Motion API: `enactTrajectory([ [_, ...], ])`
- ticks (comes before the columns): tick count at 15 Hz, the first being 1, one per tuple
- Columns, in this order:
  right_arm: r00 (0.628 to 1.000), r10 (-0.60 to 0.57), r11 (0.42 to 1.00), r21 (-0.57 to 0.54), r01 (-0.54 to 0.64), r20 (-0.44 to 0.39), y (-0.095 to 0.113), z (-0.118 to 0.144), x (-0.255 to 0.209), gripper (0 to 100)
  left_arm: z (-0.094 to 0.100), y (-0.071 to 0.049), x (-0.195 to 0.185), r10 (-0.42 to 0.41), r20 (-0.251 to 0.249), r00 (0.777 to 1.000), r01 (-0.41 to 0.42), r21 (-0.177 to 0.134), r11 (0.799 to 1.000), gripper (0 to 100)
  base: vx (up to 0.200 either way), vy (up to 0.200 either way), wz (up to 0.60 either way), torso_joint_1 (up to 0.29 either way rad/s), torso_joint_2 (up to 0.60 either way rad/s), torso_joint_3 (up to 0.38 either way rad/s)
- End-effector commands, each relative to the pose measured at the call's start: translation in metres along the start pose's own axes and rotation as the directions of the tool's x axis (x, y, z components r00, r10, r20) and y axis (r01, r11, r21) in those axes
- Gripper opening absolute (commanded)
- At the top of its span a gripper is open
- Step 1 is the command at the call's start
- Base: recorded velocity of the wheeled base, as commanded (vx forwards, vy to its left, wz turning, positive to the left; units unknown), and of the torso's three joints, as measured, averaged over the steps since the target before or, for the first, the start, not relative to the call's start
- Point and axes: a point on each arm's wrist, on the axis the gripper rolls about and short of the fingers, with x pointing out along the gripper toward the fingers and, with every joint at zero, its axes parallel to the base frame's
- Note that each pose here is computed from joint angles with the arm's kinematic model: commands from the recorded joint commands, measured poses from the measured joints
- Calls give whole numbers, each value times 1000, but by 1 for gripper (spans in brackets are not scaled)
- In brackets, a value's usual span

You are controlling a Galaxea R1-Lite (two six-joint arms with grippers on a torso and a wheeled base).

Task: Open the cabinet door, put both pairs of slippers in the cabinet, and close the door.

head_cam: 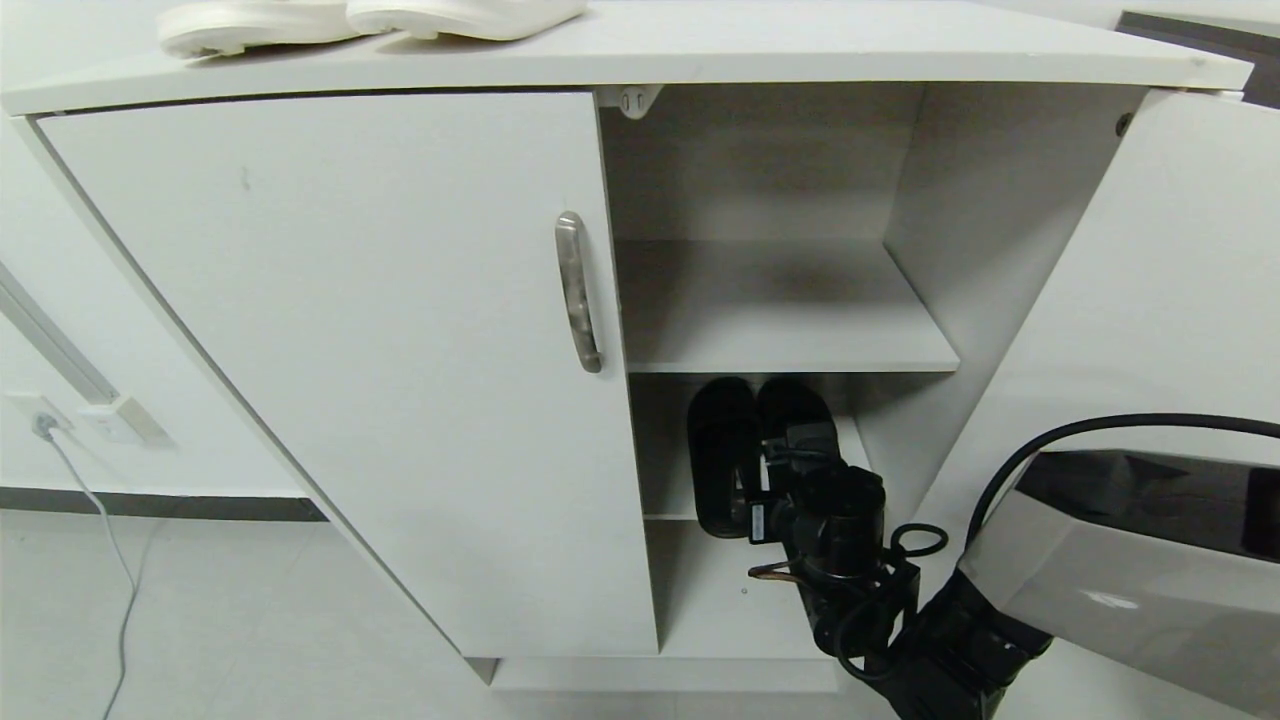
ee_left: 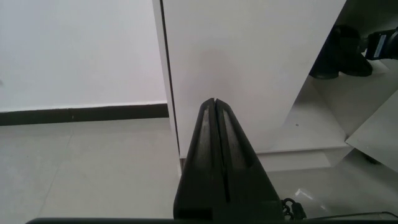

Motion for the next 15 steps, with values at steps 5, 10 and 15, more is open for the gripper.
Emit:
enactTrajectory([
  [5,1000,3,1000,-13,-3,-10,-3,-1,-5,100,0,0,0,0,0,1000,0,-1,1000,0,-200,0,0,2,0,2],
  [10,1000,5,1000,-29,-5,-8,-5,-1,-9,100,0,0,0,2,0,1000,-2,-5,1000,0,-40,0,0,0,1,0],
  [15,1000,8,999,-37,-8,-1,-6,-1,-11,100,0,0,0,0,0,1000,0,1,1000,0,0,0,0,0,0,0],
])
